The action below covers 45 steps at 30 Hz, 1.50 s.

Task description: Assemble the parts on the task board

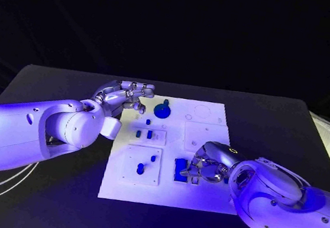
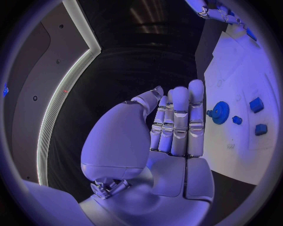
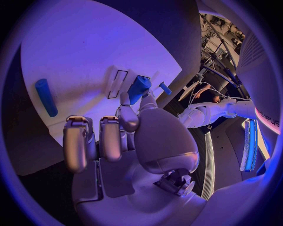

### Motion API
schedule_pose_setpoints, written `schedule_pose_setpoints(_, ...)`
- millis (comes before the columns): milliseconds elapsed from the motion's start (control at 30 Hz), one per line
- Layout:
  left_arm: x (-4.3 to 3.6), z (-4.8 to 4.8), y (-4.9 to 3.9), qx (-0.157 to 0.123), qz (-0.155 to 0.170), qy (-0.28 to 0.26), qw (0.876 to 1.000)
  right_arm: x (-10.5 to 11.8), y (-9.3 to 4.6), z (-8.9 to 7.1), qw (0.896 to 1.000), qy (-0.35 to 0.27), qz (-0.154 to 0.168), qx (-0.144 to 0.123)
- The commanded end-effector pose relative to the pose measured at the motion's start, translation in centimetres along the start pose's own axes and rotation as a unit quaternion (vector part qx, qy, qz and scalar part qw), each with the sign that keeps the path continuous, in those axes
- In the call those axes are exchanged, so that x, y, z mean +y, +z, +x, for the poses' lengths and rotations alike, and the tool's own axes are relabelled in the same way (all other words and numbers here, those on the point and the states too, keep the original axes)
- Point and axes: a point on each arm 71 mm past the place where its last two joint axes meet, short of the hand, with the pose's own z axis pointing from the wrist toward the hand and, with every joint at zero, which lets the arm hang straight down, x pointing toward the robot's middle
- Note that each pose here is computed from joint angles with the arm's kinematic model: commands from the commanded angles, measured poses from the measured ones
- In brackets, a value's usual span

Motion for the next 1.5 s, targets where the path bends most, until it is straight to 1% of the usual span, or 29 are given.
schedule_pose_setpoints(33, -0.04, 0.23, 0.00, 0.009, 0.002, -0.004, 1.000, 0.3, 0.1, 0.2, 1.000, -0.030, -0.007, 0.002)
schedule_pose_setpoints(333, -0.04, 0.20, -0.01, 0.009, 0.002, -0.004, 1.000, 0.4, 0.4, 0.6, 0.999, -0.049, -0.010, 0.003)
schedule_pose_setpoints(567, -0.05, 0.17, -0.02, 0.009, 0.002, -0.004, 1.000, 0.1, 0.1, 0.3, 0.999, -0.033, -0.010, -0.014)
schedule_pose_setpoints(733, -0.05, 0.11, -0.04, 0.009, 0.002, -0.004, 1.000, -0.6, -1.1, -0.4, 0.999, 0.012, -0.015, -0.036)
schedule_pose_setpoints(800, -0.05, 0.08, -0.04, 0.008, 0.002, -0.004, 1.000, -0.9, -1.6, -1.0, 0.998, 0.027, -0.018, -0.048)
schedule_pose_setpoints(933, -0.02, 0.05, -0.03, 0.008, 0.001, -0.003, 1.000, -2.0, -2.6, -2.6, 0.997, 0.043, -0.010, -0.064)
schedule_pose_setpoints(1100, 0.01, 0.07, -0.01, 0.008, 0.001, -0.004, 1.000, -4.2, -3.7, -4.7, 0.997, 0.009, 0.012, -0.070)
schedule_pose_setpoints(1200, 0.01, 0.08, 0.00, 0.008, 0.002, -0.003, 1.000, -5.5, -4.1, -5.3, 0.997, -0.018, 0.029, -0.069)
schedule_pose_setpoints(1367, 0.01, 0.09, 0.00, 0.008, 0.002, -0.004, 1.000, -6.9, -4.4, -5.6, 0.995, -0.058, 0.053, -0.063)
schedule_pose_setpoints(1500, 0.03, 0.18, 0.03, 0.010, 0.002, -0.003, 1.000, -7.6, -4.2, -5.3, 0.993, -0.081, 0.068, -0.053)
